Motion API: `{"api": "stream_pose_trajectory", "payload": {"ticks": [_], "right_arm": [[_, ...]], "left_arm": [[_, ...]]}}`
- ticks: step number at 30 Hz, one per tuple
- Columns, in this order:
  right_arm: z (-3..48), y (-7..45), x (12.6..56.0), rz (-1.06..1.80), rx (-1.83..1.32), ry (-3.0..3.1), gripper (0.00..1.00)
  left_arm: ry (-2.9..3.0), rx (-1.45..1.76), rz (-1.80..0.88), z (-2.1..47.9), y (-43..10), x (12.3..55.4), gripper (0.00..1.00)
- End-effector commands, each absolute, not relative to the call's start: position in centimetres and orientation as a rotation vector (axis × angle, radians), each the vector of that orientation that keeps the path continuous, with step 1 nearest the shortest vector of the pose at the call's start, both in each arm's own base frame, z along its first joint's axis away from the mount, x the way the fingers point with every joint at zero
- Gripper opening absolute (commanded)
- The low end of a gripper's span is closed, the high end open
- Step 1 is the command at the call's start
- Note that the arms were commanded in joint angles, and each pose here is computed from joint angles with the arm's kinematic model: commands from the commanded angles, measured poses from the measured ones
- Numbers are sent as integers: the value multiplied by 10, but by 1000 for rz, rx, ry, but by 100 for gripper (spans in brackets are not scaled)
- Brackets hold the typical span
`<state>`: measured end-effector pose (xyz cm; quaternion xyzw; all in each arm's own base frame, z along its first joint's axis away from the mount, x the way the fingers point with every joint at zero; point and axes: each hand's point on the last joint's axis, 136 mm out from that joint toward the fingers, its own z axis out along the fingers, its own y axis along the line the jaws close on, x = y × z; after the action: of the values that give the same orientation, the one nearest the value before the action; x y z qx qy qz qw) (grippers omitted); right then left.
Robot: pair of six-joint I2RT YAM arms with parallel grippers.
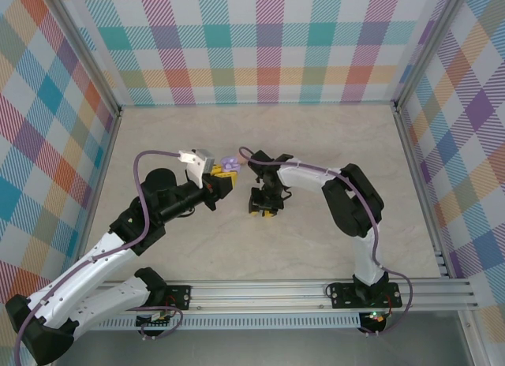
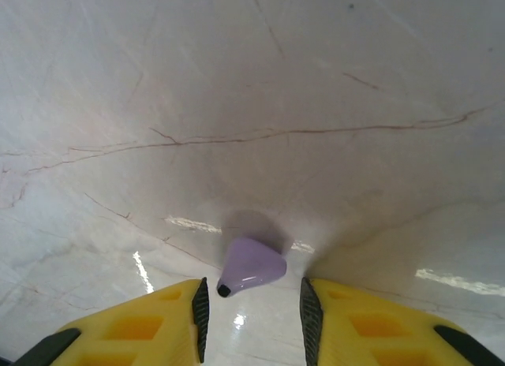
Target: Insert wireless bluetooth earbuds into charging case
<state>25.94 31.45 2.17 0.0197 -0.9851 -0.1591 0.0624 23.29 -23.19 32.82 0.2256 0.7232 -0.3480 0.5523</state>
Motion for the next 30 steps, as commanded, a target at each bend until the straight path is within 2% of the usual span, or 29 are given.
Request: {"api": "stream_pose_trajectory", "payload": {"ticks": [1, 16, 30], "right_arm": [[21, 315, 265, -416, 82, -3001, 36], [24, 321, 269, -219, 373, -3033, 33], [21, 319, 272, -59, 779, -3033, 37]], "left_arm": [[1687, 542, -824, 333, -232, 234, 6], [1692, 547, -822, 330, -231, 232, 6], [1692, 542, -824, 330, -231, 233, 6]]}}
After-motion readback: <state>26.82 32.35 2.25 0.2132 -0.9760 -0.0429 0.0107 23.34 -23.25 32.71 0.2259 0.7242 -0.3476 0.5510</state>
